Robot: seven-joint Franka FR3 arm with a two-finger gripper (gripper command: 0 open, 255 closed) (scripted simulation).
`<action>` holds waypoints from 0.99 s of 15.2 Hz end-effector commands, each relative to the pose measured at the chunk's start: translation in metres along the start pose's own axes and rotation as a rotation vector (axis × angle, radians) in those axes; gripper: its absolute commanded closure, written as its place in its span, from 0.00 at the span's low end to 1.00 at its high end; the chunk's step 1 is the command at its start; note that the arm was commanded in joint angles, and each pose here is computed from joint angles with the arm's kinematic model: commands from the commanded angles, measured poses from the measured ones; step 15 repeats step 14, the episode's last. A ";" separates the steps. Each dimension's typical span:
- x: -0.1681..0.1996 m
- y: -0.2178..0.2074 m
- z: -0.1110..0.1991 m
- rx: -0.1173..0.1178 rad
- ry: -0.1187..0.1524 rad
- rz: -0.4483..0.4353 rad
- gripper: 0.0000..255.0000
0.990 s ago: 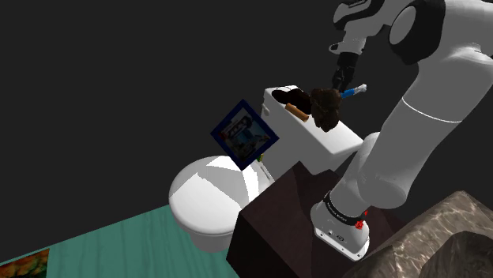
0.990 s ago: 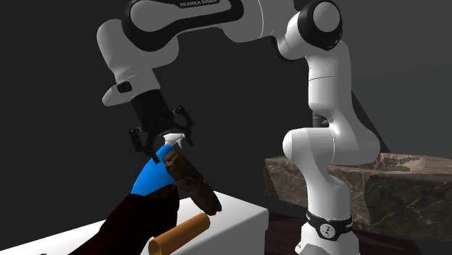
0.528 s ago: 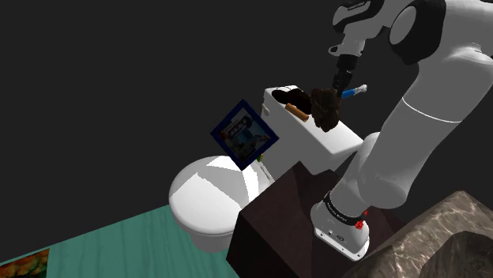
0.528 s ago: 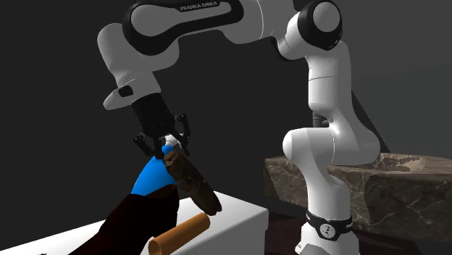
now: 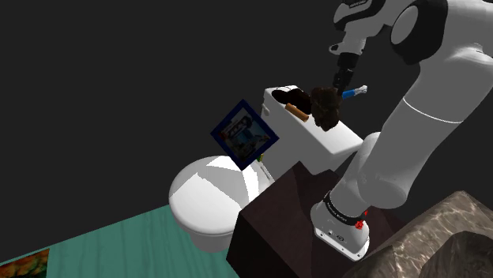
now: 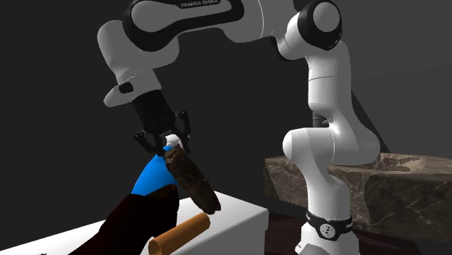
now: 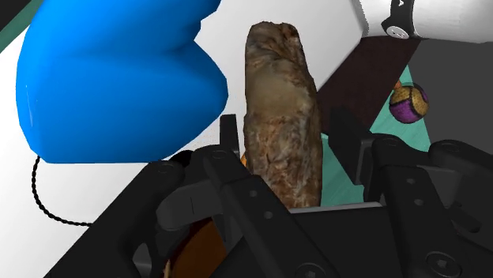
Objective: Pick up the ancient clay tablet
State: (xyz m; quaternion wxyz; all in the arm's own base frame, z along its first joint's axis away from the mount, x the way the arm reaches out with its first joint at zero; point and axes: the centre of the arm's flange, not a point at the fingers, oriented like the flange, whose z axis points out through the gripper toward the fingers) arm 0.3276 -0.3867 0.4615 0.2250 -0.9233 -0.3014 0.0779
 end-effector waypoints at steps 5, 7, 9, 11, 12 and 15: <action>-0.004 -0.015 -0.029 -0.003 0.003 0.004 1.00; -0.004 -0.019 -0.039 -0.003 0.003 0.004 1.00; -0.004 -0.024 -0.048 -0.003 0.003 0.004 1.00; -0.004 -0.029 -0.057 -0.003 0.003 0.004 1.00; -0.004 -0.032 -0.062 -0.003 0.003 0.004 1.00; -0.004 -0.032 -0.063 -0.003 0.003 0.004 1.00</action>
